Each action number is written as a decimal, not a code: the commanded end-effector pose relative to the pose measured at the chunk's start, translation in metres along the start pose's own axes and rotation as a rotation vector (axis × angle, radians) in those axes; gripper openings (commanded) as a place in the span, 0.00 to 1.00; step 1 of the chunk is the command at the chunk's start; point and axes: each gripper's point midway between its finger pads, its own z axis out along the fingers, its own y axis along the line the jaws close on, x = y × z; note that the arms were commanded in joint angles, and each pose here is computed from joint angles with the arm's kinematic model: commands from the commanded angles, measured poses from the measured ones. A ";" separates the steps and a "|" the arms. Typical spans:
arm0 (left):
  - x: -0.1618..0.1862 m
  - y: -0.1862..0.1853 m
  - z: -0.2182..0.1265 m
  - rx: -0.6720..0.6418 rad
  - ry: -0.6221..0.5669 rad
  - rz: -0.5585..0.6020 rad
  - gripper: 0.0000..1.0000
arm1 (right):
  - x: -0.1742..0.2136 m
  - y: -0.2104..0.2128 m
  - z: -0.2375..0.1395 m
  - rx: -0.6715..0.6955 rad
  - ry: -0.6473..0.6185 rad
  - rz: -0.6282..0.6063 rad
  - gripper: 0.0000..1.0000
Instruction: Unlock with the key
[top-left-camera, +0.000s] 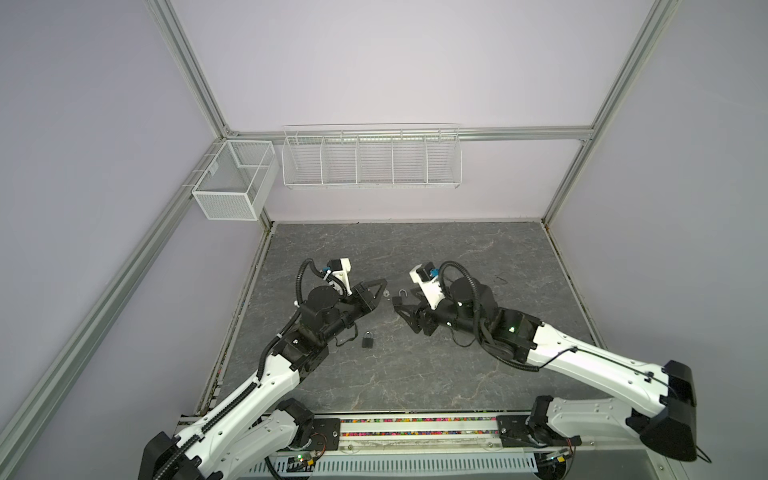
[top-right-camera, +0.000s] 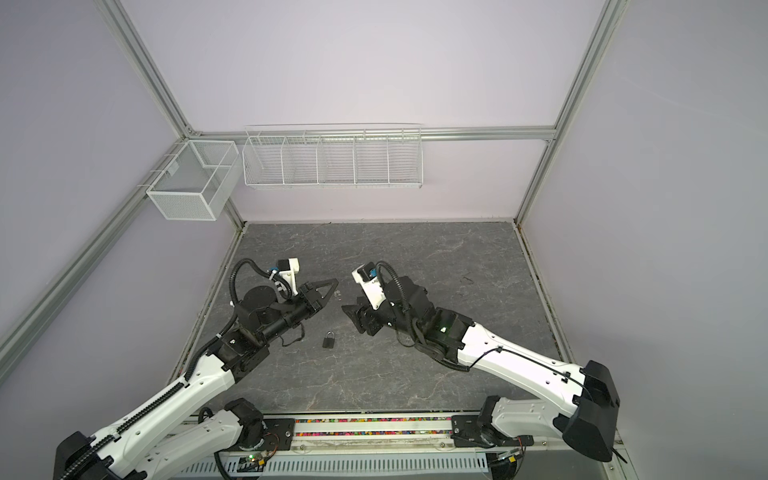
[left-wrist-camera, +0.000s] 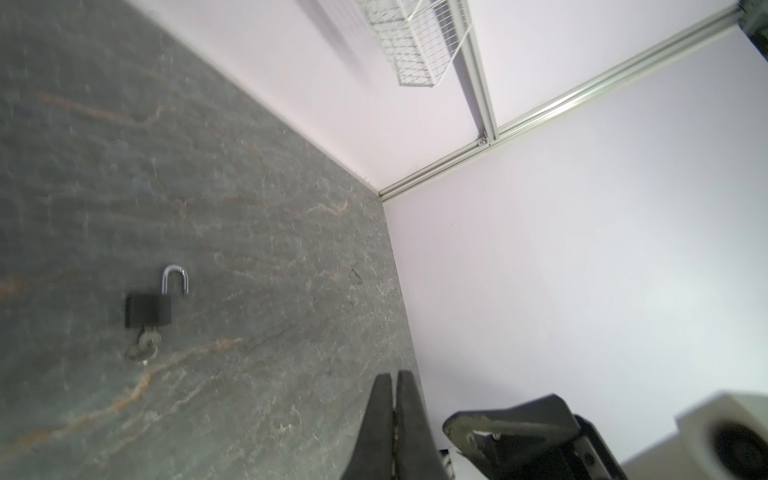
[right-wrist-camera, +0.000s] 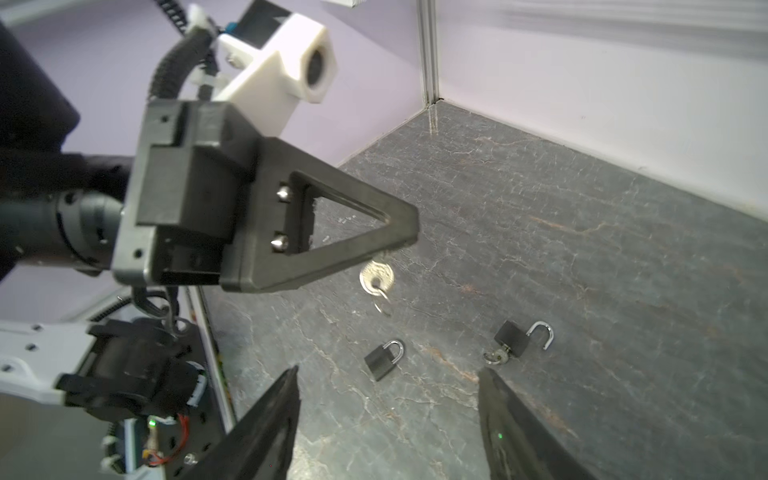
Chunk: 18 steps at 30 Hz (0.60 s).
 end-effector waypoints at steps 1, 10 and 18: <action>-0.009 -0.021 -0.003 0.057 -0.028 0.294 0.00 | 0.017 0.012 -0.010 -0.186 0.091 0.178 0.75; -0.005 -0.068 0.002 0.323 -0.039 0.452 0.00 | -0.021 -0.003 -0.037 -0.393 -0.038 0.427 0.74; -0.001 -0.090 -0.001 0.436 -0.018 0.457 0.00 | -0.033 0.002 -0.036 -0.467 -0.121 0.378 0.64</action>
